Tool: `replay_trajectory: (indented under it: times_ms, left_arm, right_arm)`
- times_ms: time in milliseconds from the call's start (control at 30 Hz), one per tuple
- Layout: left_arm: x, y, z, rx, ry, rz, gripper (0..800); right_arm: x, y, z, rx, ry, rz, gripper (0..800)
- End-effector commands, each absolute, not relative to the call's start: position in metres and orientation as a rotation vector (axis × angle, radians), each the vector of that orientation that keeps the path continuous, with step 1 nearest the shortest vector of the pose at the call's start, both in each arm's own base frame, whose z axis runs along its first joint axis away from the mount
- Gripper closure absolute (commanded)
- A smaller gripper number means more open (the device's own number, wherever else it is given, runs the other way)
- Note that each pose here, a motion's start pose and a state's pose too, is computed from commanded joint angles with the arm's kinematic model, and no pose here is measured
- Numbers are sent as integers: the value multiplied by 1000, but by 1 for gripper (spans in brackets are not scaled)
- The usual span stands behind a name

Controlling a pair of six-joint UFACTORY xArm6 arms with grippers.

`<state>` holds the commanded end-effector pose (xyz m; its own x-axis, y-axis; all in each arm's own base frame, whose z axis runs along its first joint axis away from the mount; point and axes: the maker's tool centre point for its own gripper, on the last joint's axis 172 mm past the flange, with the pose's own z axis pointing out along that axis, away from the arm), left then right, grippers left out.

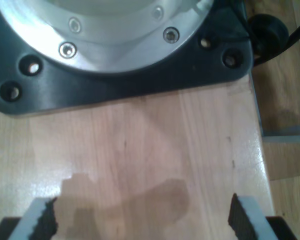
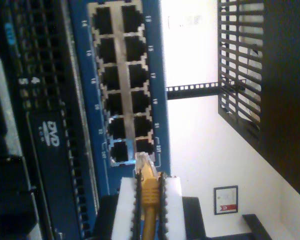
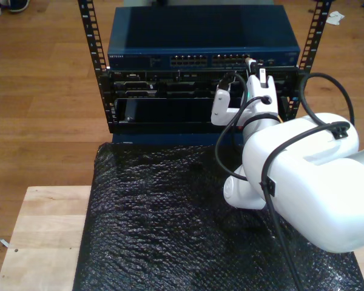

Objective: Grab the cable and plug it in

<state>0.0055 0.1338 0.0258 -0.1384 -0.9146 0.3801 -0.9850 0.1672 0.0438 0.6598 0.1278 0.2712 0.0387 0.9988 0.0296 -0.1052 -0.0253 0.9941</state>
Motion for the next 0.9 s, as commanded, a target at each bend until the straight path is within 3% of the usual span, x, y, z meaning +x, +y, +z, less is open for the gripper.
replay_trajectory:
  times_ms: [900]
  left_arm:
    - [5,134,26,1815,-2131,310,0]
  right_arm:
    - [667,136,270,1158,1087,1259,800]
